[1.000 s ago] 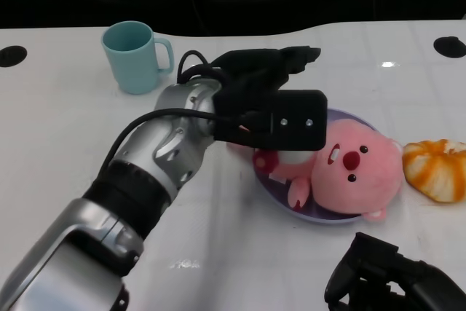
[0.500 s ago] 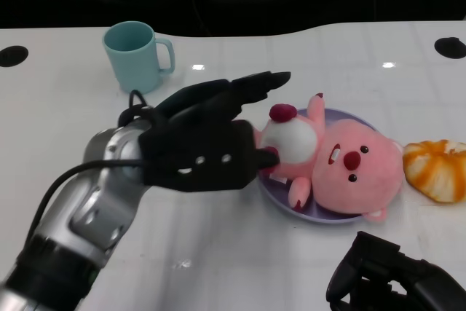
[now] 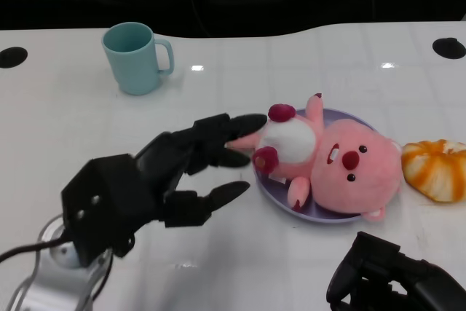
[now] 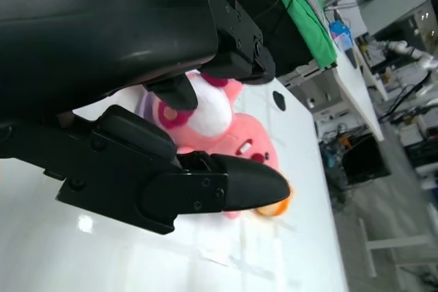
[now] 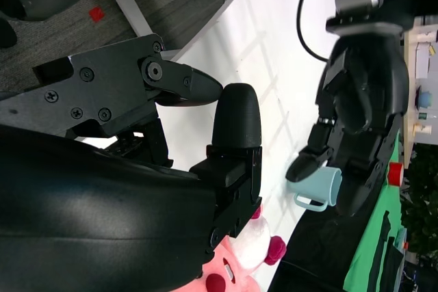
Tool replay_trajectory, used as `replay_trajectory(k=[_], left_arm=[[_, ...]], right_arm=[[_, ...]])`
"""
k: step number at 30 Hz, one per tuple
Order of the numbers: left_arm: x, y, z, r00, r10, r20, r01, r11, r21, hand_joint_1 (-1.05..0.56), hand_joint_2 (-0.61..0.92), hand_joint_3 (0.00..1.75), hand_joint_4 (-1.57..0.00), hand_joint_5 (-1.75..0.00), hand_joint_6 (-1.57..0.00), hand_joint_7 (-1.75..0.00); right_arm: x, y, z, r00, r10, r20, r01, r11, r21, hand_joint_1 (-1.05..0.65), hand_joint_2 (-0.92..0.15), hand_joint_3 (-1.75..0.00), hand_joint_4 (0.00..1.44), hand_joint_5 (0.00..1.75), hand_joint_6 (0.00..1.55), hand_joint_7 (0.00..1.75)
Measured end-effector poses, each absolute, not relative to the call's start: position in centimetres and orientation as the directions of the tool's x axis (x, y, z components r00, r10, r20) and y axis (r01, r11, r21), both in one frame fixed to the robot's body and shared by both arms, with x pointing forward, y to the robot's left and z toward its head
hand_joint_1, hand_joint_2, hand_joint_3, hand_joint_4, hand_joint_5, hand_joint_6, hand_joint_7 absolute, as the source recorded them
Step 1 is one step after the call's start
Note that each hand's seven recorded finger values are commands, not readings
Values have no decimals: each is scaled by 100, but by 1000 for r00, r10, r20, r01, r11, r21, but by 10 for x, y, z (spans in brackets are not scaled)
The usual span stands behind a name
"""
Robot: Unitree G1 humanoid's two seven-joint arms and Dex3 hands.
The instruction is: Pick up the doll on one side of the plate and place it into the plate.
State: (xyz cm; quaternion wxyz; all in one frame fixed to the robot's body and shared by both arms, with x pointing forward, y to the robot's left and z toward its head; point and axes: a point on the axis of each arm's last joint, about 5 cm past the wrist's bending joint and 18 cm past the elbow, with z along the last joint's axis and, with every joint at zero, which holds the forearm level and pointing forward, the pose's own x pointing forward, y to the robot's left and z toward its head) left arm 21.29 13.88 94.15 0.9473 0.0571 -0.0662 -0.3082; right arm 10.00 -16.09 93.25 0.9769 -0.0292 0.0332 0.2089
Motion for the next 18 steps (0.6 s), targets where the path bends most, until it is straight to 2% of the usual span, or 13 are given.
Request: replay_trajectory(k=[1,2,4,5,8,11,14,18], left_arm=[[209,139,941,809,-581,86,573,813,101,-49,89,39,-36,-124,-50,-70],[205,140,941,817,-571,77,569,821,48,-44,79,56,-40,-131,-50,-89],[197,141,941,833,-549,60,552,832,-49,-41,66,77,-46,-136,-51,-102],[193,142,941,842,-537,52,540,838,-85,-39,55,96,-54,-135,-55,-108],[182,145,944,868,-496,11,490,855,-169,-31,40,127,-68,-138,-62,-116],[173,147,946,891,-452,-41,432,873,-228,-17,38,140,-77,-142,-70,-120],[166,147,948,904,-415,-105,368,879,-302,-8,42,147,-79,-153,-74,-128],[159,146,943,900,-396,-181,303,868,-393,-4,45,151,-83,-163,-78,-140]], right_arm=[[100,-161,933,910,407,-77,-411,911,-43,-22,-84,-67,64,175,44,166],[100,-161,933,910,407,-77,-411,911,-43,-22,-84,-67,64,175,44,166],[100,-161,932,910,407,-78,-411,911,-43,-22,-84,-67,64,175,44,166],[100,-161,933,910,407,-78,-411,911,-43,-23,-84,-67,63,175,44,165],[100,-161,933,910,406,-79,-411,911,-48,-23,-84,-67,64,175,44,165],[100,-161,933,910,406,-78,-411,910,-49,-22,-84,-68,63,175,44,165],[100,-161,933,910,407,-76,-411,910,-50,-21,-84,-67,63,175,44,164],[100,-161,933,910,408,-76,-412,910,-49,-21,-84,-67,63,175,44,164]])
